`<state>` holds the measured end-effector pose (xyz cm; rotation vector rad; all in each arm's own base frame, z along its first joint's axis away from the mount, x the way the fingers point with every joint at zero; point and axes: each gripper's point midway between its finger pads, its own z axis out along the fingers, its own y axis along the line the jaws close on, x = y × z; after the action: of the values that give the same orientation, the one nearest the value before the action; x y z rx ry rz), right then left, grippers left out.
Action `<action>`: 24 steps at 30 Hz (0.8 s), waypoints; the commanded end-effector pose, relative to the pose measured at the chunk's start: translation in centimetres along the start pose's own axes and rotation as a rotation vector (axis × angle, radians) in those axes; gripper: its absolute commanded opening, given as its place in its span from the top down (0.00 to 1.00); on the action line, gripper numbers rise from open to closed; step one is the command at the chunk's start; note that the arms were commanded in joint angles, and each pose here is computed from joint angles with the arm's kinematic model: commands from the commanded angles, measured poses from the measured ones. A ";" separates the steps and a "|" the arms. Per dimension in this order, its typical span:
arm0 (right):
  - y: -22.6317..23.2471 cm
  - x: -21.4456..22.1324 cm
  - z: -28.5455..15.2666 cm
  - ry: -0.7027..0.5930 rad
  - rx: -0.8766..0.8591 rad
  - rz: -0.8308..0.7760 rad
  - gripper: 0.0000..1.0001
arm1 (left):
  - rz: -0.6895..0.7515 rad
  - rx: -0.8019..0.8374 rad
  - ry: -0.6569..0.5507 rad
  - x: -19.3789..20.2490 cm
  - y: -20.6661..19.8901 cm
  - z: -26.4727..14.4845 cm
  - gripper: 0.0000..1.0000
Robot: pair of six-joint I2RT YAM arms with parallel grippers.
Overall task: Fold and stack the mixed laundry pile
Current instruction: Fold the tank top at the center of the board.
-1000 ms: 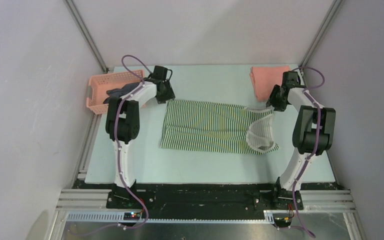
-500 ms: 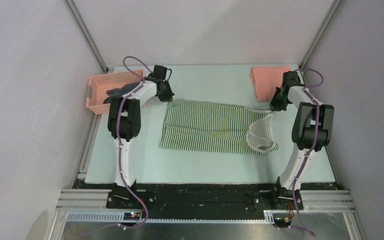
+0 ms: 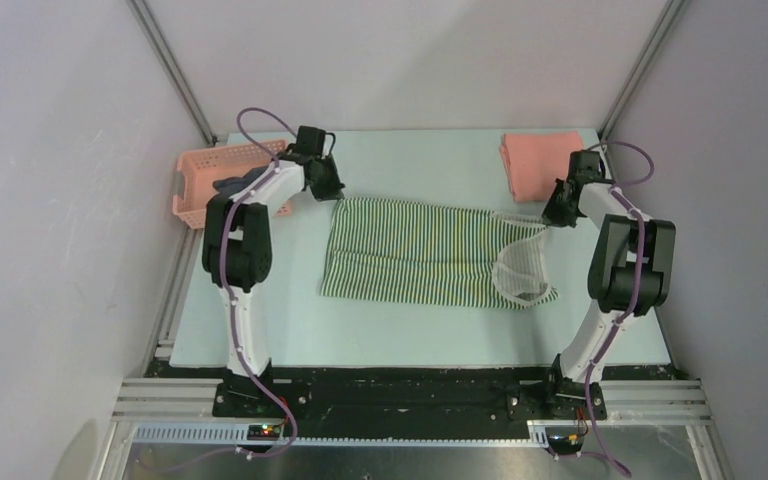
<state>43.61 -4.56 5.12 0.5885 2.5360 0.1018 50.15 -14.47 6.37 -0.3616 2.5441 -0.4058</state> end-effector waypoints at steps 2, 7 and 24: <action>-0.2 -2.0 -2.7 -0.152 -0.017 0.040 1.00 | 0.055 0.109 0.003 0.2 -1.4 -3.5 1.00; -0.9 -1.2 -4.0 -0.222 -0.010 0.063 1.00 | 0.070 0.106 0.030 2.0 -0.5 -4.5 1.00; -4.2 5.2 -6.5 -0.218 0.063 0.135 1.00 | 0.063 0.039 0.148 6.4 3.3 -4.8 1.00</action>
<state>35.88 -4.85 6.96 0.6950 2.3221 0.0609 41.78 -13.14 4.25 -0.2891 2.7165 -0.4735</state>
